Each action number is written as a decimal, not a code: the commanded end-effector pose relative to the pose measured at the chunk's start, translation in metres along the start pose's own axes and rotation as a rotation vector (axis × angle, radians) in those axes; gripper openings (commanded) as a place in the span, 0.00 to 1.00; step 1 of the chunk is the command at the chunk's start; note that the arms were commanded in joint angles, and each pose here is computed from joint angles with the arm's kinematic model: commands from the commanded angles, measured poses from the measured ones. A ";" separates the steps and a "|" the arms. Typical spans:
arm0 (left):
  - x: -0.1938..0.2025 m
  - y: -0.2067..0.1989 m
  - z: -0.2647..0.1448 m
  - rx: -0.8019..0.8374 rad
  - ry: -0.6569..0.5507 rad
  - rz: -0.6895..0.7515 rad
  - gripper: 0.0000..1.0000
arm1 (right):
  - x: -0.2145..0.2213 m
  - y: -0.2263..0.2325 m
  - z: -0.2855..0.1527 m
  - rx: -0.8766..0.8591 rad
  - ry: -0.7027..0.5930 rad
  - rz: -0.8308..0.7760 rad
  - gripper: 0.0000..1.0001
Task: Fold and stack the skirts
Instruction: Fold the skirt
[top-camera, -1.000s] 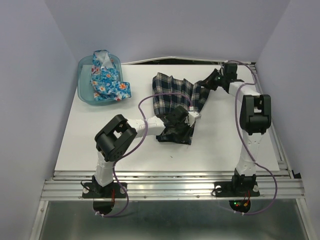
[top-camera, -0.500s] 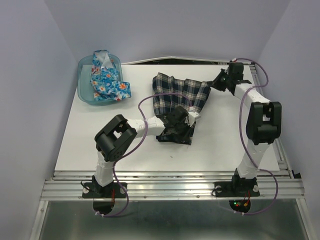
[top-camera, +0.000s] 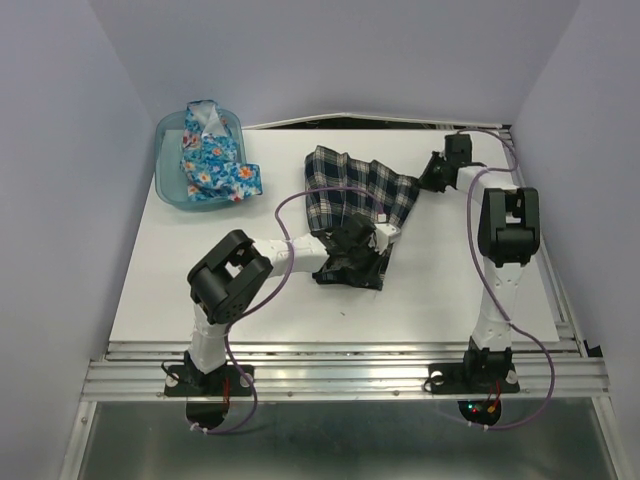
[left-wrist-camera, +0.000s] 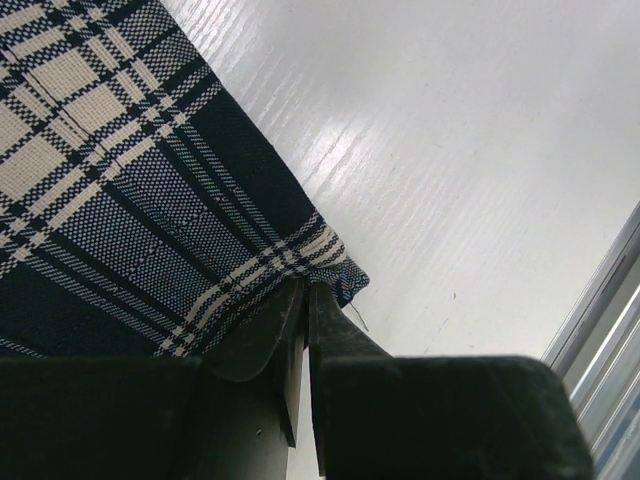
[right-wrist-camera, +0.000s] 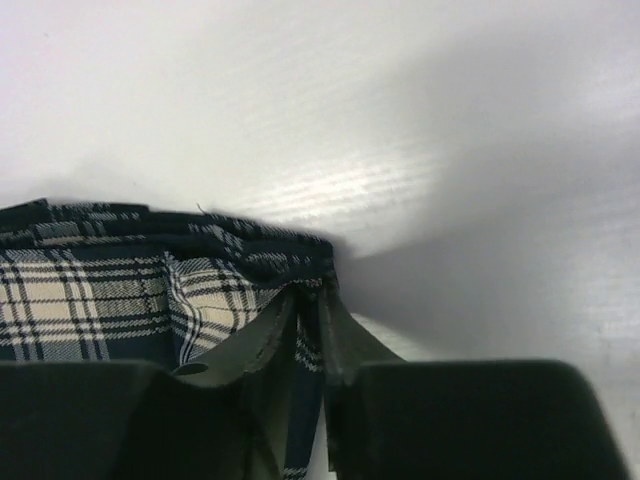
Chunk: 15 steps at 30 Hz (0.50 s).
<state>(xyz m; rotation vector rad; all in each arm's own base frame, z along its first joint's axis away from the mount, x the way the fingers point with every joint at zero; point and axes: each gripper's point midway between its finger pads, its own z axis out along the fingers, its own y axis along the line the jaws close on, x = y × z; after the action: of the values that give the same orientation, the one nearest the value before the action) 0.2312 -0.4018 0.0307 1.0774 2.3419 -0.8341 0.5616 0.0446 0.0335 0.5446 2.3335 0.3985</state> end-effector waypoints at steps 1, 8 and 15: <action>0.048 -0.005 -0.010 0.005 0.152 -0.009 0.17 | -0.048 0.025 -0.019 -0.040 -0.082 -0.084 0.39; 0.039 -0.004 -0.012 -0.002 0.128 0.024 0.22 | -0.053 0.115 -0.131 -0.433 -0.030 -0.089 0.86; 0.022 -0.005 -0.015 -0.009 0.073 0.062 0.29 | 0.037 0.135 -0.151 -0.653 0.259 0.037 0.74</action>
<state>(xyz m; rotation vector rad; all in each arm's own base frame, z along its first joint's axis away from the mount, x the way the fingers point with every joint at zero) 0.2239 -0.3979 0.0324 1.1322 2.3276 -0.8265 0.5094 0.1193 0.2052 0.2268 2.1532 0.9406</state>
